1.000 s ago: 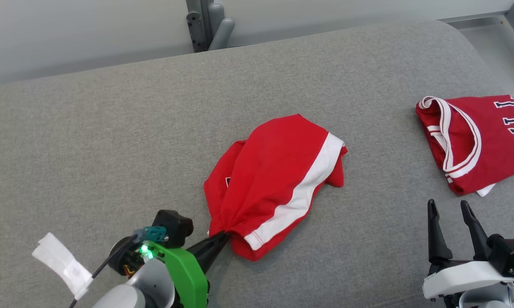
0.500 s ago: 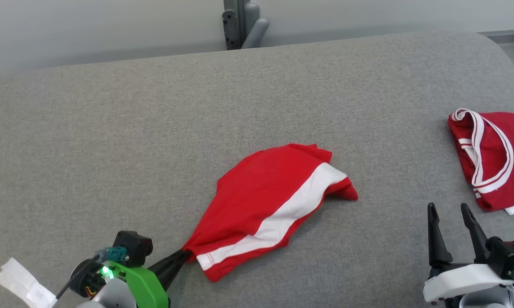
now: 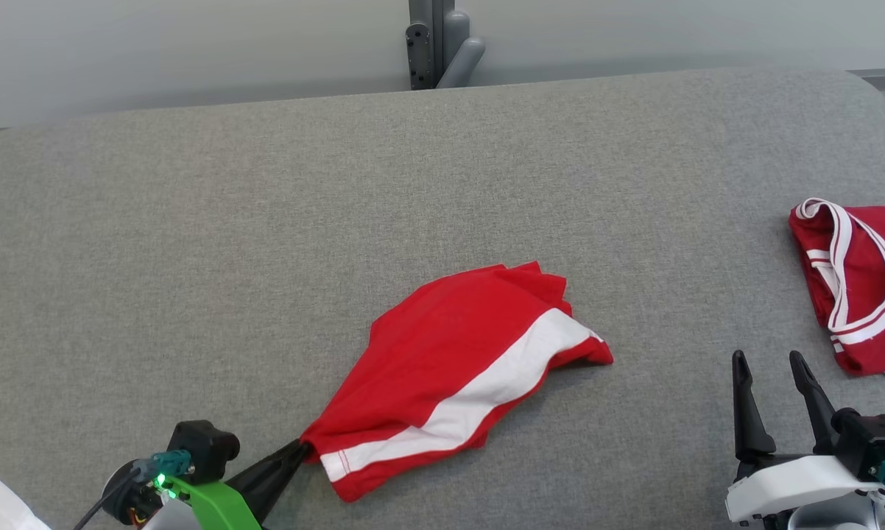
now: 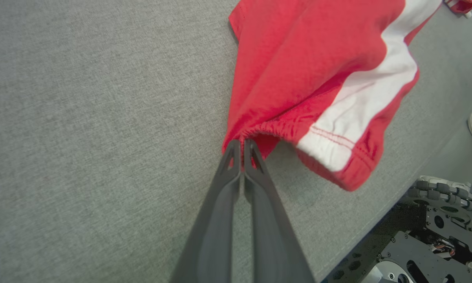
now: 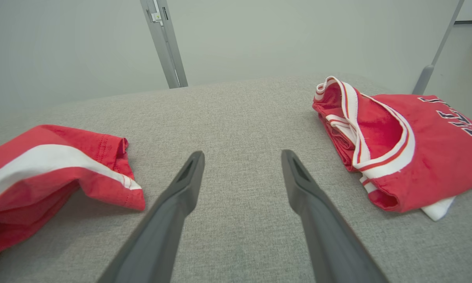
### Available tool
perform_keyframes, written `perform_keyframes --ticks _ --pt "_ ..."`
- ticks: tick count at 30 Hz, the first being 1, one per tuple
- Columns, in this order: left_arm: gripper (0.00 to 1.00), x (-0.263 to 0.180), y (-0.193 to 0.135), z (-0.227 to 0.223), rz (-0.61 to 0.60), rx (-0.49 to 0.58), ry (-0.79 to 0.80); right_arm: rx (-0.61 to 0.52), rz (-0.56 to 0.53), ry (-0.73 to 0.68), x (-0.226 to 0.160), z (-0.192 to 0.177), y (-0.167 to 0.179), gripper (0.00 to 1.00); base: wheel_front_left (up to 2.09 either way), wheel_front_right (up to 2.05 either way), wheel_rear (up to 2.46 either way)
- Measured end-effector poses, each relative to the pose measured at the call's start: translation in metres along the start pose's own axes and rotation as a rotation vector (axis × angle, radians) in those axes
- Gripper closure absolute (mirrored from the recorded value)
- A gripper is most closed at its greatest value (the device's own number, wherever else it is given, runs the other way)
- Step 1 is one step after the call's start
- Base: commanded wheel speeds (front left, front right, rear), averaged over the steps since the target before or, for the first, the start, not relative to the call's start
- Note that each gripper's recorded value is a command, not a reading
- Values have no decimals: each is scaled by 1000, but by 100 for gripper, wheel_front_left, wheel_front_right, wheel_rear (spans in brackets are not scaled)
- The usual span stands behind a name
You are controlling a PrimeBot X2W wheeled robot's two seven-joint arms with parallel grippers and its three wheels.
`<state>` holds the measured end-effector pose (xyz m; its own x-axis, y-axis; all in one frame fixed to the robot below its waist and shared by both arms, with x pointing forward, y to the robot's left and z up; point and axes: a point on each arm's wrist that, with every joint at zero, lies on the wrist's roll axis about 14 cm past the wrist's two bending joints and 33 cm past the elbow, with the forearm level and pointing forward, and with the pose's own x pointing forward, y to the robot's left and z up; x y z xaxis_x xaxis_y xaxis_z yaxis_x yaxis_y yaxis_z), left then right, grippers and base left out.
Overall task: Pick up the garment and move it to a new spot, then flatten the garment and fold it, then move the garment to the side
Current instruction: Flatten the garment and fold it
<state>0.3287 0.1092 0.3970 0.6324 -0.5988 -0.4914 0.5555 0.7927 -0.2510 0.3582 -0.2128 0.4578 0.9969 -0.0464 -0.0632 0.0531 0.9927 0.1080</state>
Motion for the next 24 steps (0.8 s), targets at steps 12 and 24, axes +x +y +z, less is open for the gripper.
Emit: perform_keyframes --ticks 12,24 --pt "69 -5 23 -5 72 -29 -45 -8 11 0 0 0 3 0 0 0 0" --pt "0 -12 40 13 179 -124 -199 -7 21 0 0 0 6 0 0 0 0"
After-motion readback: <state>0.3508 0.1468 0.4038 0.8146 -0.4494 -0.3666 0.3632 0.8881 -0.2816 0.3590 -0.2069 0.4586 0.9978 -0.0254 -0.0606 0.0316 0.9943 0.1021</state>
